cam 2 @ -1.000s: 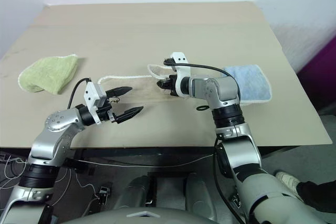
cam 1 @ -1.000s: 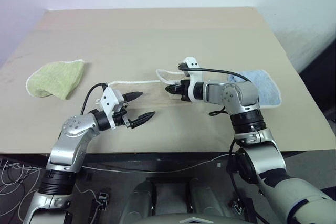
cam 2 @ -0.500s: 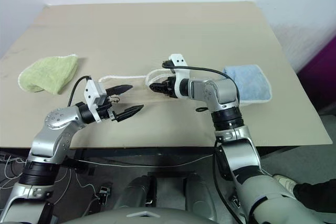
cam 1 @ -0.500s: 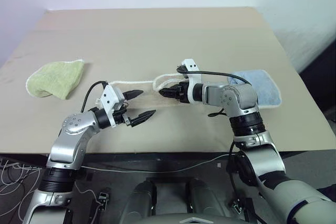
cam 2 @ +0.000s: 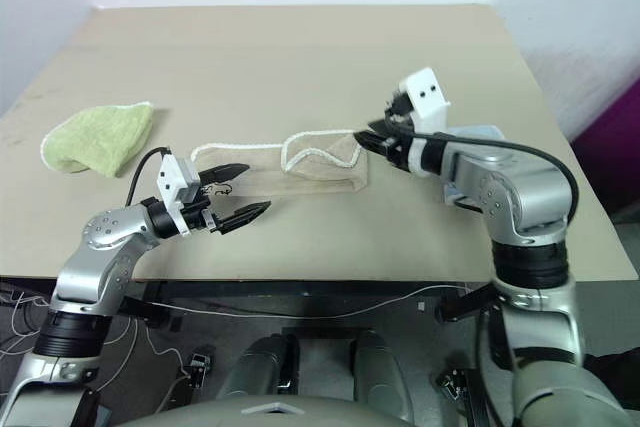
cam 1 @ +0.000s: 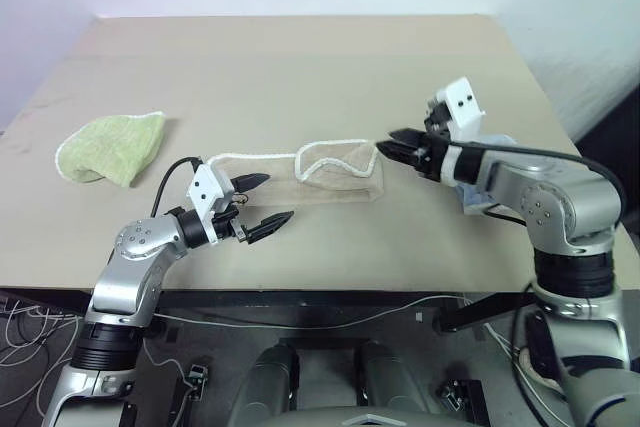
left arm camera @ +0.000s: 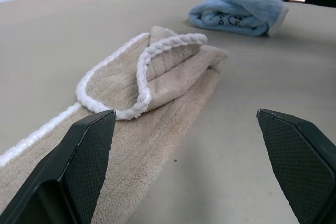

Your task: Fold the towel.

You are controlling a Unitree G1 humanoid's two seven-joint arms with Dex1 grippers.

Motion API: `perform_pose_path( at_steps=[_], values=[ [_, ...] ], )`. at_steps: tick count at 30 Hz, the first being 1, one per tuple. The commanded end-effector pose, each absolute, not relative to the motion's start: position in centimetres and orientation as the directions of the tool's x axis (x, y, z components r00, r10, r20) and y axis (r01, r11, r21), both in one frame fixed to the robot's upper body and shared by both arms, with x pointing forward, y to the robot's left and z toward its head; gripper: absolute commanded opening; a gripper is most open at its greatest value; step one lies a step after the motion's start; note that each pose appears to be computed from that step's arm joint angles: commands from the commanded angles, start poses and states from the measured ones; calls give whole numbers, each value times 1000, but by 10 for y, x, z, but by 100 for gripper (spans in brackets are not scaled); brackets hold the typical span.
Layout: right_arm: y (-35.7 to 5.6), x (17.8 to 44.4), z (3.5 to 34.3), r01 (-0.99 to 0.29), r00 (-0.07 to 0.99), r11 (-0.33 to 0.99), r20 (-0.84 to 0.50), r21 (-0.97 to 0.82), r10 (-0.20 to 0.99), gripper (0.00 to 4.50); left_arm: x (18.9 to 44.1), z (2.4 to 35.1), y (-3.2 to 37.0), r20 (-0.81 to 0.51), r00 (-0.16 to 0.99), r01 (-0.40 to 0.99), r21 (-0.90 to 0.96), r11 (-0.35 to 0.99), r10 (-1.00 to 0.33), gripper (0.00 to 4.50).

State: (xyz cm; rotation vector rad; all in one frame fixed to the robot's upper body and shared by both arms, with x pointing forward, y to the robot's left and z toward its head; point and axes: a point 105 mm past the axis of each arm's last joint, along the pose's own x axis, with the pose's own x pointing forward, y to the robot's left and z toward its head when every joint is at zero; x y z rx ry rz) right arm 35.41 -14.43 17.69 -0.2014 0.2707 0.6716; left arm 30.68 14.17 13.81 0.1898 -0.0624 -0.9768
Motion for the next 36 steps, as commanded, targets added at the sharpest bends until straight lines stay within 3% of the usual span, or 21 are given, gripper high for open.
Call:
perform_pose_path(
  at_steps=[1,2,17,27,36],
  values=[
    [-135,356,172,-667,733,733,-292,-135,614,23,308,151,143,-2,557,810,223,542,-831,450],
    [-133,358,168,-668,732,731,-297,-139,613,3,308,151,143,-2,557,810,224,543,-831,450],
    [-104,371,147,-715,685,689,-316,-119,657,3,304,154,195,-20,701,694,251,675,-713,450],
    [-80,402,167,-693,719,702,-224,-164,658,3,302,150,191,-15,700,696,235,678,-714,450],
    [-47,412,153,-724,689,665,-223,-183,689,3,296,144,196,4,748,649,200,734,-663,450]
  ],
)
